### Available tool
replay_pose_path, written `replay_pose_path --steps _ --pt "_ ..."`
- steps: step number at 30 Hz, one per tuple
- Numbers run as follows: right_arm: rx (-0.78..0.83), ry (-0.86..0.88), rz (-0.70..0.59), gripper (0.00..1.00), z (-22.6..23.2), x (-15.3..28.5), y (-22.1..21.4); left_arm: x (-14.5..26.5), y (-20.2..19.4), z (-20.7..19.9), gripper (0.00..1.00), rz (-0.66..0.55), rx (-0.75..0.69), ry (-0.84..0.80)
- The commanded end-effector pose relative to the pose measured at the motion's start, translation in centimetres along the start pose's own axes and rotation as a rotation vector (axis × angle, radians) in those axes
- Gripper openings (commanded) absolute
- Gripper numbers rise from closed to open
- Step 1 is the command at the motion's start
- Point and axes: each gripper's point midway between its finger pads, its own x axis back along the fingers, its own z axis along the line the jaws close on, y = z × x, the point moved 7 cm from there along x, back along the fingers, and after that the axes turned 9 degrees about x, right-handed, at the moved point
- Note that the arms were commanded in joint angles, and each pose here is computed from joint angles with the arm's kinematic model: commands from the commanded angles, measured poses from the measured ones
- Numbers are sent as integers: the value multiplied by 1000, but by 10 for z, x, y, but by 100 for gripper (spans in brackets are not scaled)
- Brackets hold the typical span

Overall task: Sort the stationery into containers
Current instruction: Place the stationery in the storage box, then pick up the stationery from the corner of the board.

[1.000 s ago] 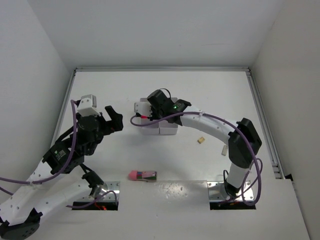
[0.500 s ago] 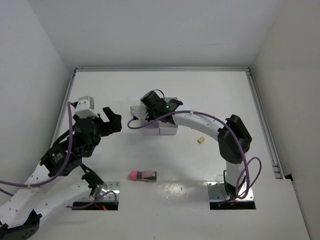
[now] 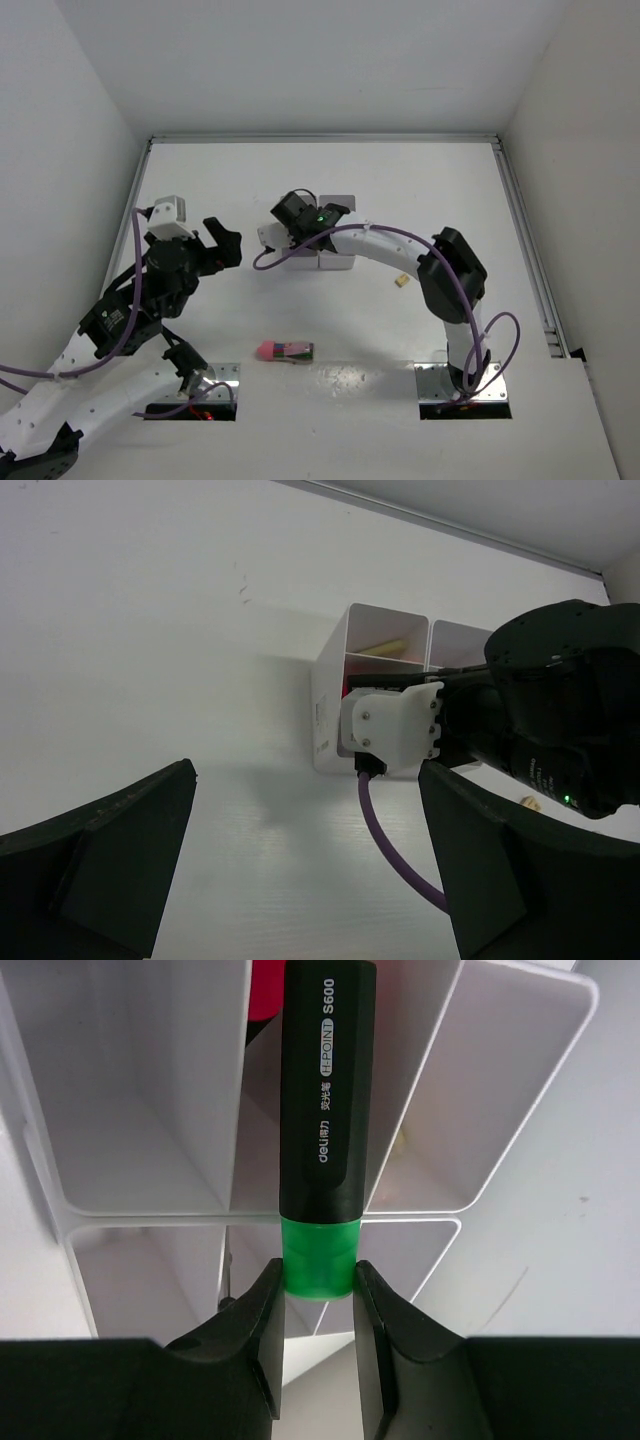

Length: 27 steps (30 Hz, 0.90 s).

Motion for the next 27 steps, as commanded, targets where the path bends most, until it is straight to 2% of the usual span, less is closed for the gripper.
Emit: replay_pose_path --steps 1,4,13,20,27 --pt "16 -61 37 23 -19 12 0 2 6 0 100 -29 22 -11" --pt "51 -55 60 26 -18 9 3 2 6 0 100 -29 22 -11" --pt "70 -92 73 44 -24 14 16 2 4 1 100 -23 22 -18" --pt "47 -120 54 46 -32 21 21 3 1 2 100 -16 21 -25" --pt "-14 -155 -13 47 -46 51 25 4 4 1 100 -22 27 -30"
